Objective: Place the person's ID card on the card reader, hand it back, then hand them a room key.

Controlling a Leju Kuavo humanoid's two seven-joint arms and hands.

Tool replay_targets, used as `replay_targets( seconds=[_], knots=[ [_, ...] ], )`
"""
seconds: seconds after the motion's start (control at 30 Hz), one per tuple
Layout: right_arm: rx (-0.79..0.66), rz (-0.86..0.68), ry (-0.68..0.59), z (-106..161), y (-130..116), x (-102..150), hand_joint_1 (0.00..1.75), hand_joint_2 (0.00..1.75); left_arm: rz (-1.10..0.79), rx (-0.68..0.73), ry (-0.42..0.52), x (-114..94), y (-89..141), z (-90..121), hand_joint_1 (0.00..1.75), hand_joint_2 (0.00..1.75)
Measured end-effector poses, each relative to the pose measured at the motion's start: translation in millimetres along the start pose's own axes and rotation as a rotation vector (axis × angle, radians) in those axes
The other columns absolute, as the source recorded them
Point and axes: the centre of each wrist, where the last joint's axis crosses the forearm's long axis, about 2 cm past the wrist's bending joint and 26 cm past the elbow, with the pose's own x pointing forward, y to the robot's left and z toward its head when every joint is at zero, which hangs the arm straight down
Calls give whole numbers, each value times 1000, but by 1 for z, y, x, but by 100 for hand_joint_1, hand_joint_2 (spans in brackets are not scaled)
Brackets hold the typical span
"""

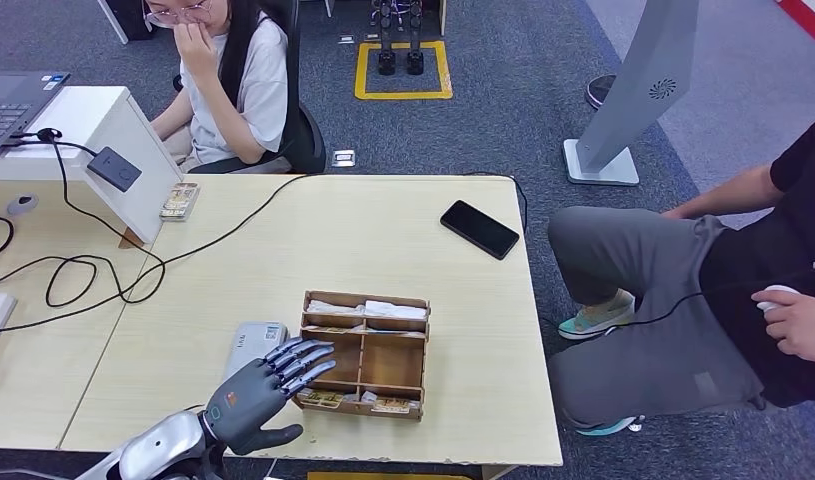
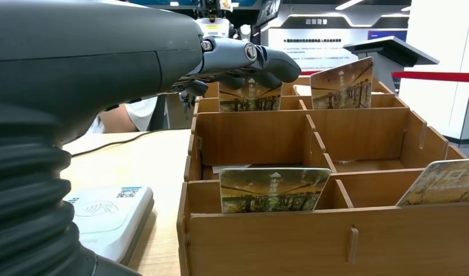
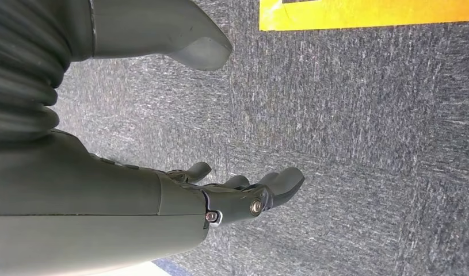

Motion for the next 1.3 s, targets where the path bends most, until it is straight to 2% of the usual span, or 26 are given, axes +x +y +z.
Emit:
replay_targets(
  seconds=[0.37, 1.3],
  knots=[
    [-1, -1, 1, 0, 0, -1, 0, 175, 75, -44, -23, 2, -3, 2, 0, 175],
    [-5, -10, -5, 0, 0, 0, 0, 175, 87, -55, -28, 4, -4, 2, 0, 175]
  ],
)
